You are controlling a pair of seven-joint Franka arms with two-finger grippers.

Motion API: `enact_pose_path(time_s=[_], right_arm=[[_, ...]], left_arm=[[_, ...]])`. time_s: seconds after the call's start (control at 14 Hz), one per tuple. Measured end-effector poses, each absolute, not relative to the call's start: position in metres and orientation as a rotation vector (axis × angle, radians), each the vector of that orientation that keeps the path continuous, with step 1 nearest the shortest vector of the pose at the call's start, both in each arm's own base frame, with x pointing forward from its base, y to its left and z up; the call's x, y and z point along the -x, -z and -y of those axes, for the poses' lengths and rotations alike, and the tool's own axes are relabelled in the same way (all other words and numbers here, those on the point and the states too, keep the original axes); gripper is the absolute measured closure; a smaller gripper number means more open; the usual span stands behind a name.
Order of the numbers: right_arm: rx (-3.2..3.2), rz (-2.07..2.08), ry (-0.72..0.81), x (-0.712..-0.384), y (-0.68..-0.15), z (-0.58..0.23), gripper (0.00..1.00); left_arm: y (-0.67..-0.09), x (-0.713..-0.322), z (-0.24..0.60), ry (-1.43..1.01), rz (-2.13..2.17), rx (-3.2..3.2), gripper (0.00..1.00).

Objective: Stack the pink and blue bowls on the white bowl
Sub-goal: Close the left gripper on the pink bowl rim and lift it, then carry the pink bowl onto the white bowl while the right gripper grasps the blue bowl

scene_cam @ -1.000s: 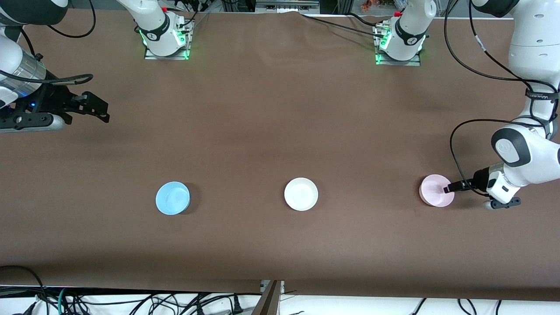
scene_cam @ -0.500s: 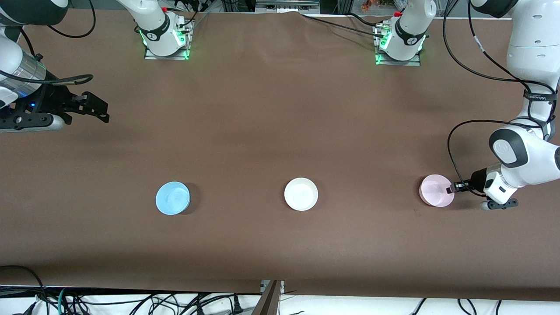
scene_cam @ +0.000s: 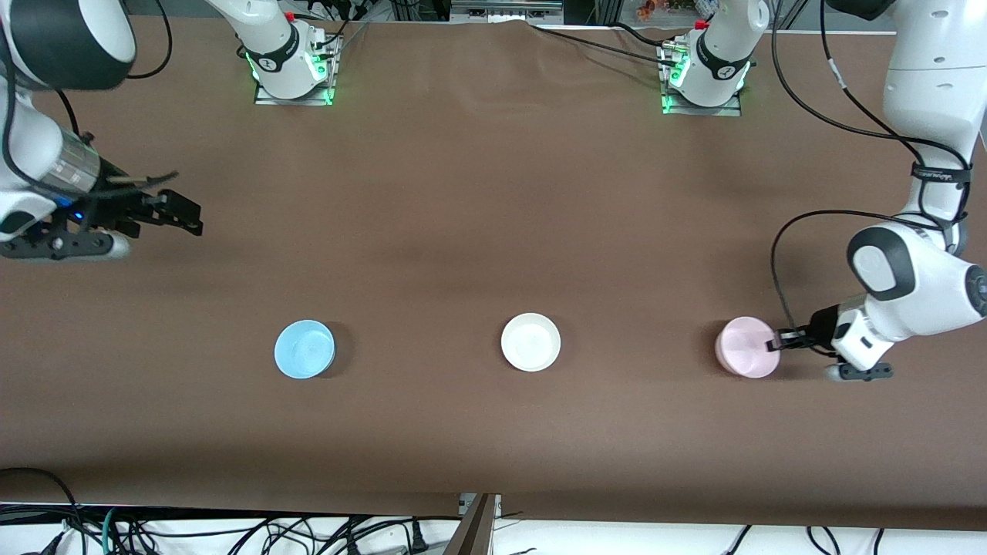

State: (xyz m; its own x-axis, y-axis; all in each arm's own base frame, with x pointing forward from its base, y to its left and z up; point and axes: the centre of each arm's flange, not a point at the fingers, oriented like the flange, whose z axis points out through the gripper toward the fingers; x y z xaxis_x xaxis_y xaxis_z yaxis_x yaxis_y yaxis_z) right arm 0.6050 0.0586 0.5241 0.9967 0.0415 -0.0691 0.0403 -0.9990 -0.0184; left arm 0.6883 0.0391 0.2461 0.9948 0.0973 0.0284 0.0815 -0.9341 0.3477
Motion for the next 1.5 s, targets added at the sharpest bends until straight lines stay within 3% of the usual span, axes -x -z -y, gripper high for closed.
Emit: enact_pose_path(time_s=[0.14,0.43,0.64,0.86,1.14,1.29,1.5], right_arm=[[3.117,0.063,-0.149,-0.621,-0.486,-0.059,0.0],[3.103,0.112,-0.059,-0.658,-0.416,-0.061,0.0],[3.09,0.117,-0.008,-0.685,-0.324,-0.062,0.0],[3.079,0.147,0.024,-0.696,-0.246,-0.063,0.0],[3.073,0.165,0.046,-0.697,-0.223,-0.07,0.01],[3.071,0.184,0.046,-0.696,-0.218,-0.079,0.07],[3.068,0.214,0.028,-0.693,-0.206,-0.093,0.41]], left_arm=[[-0.269,-0.698,0.043,-0.06,-0.13,-2.746,0.97],[-0.286,-0.682,0.191,-0.01,-0.043,-2.773,0.97],[-0.292,-0.667,0.27,-0.02,-0.076,-2.806,0.97],[-0.274,-0.657,0.312,-0.059,-0.069,-2.779,0.97],[-0.249,-0.662,0.321,-0.097,-0.089,-2.762,0.97],[-0.248,-0.667,0.328,-0.118,-0.104,-2.771,0.97],[-0.247,-0.67,0.335,-0.152,-0.086,-2.806,0.97]])
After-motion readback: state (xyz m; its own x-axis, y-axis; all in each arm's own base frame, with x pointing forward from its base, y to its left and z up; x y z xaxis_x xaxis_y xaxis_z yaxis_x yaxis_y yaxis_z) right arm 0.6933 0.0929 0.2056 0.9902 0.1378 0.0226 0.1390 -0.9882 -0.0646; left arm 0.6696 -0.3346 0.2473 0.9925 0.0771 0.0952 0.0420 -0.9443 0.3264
